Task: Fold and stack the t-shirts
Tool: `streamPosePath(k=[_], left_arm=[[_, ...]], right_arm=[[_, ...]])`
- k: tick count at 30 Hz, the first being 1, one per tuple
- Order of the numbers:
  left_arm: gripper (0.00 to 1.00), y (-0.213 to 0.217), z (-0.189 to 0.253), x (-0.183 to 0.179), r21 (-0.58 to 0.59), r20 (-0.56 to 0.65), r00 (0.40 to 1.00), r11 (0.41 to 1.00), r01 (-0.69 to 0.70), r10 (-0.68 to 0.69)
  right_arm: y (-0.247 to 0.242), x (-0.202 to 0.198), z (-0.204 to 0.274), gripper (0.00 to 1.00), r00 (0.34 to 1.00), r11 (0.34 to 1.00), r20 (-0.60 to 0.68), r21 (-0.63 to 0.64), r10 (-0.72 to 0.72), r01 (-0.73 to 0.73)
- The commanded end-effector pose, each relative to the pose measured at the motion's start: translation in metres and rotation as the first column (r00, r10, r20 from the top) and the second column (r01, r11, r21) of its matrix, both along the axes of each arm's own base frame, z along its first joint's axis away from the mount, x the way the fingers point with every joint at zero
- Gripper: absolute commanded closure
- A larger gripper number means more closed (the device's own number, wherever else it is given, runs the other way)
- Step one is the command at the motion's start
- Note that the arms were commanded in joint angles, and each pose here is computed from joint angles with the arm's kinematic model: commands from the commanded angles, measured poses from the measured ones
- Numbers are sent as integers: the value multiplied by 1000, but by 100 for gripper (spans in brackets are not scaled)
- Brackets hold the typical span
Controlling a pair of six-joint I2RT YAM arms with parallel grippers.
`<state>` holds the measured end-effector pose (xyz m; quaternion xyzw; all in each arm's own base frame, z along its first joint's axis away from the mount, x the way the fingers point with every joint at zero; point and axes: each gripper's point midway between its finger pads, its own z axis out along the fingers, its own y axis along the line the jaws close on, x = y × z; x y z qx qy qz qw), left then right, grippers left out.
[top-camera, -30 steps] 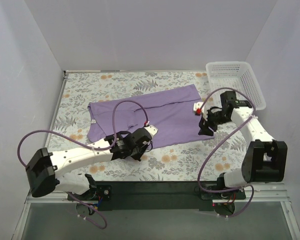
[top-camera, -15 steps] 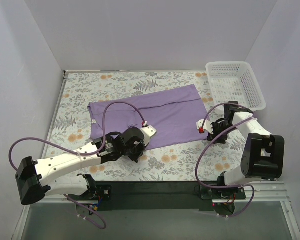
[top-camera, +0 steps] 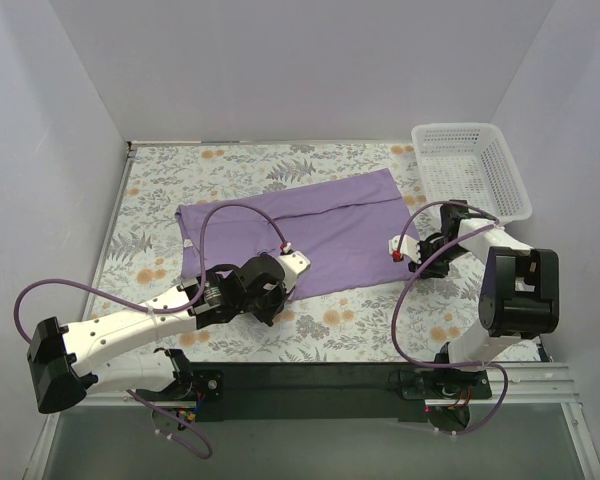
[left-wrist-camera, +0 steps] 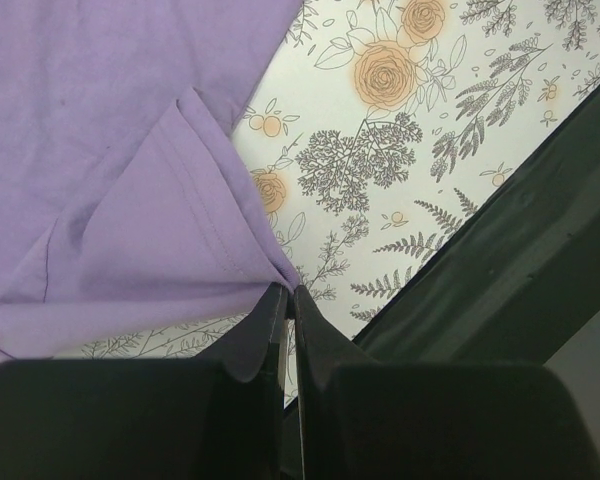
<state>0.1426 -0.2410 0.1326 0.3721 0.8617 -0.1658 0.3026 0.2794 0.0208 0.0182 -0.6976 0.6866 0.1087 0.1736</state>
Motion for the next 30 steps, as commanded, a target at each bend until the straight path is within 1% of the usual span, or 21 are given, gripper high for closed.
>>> streamPosePath(k=[1,2,3,5,6,11,13,19,25,28,30], left_arm=[[100,-4,15,4,-19,23,1000,1000,3,-3],[100,-4,16,4,-21,23,1000,1000,4,-4],[100,-4,16,4,-19,23,1000,1000,6,-5],[100,-4,18,4,-17,24,1000,1000,7,-7],[100,-3,20,4,-11,21,1000,1000,7,-7],[100,2,32,7,6,37,999,1000,-16,15],[100,8,36,9,26,49,998,999,-35,33],[100,24,62,21,29,150,986,996,-79,73],[100,51,69,28,98,221,968,985,-143,118],[100,62,79,36,85,279,945,975,-203,172],[100,71,92,47,57,348,908,962,-267,232]], right_arm=[[2,7,-4,72,1000,1000,5,-7,-1,1],[2,6,-4,76,1000,1000,6,-7,1,-1],[2,5,-4,84,1000,1000,5,-8,0,0],[0,4,0,92,1000,1000,17,-18,0,1],[-1,4,2,99,1000,1000,25,-21,-1,1],[1,11,22,99,997,1000,74,-11,-11,12],[2,20,34,99,995,1000,92,1,-30,30],[5,33,59,99,993,997,91,28,-78,76],[10,43,69,99,991,992,75,60,-113,109],[13,52,78,99,988,988,82,86,-133,126],[15,59,84,99,986,986,86,101,-145,136]])
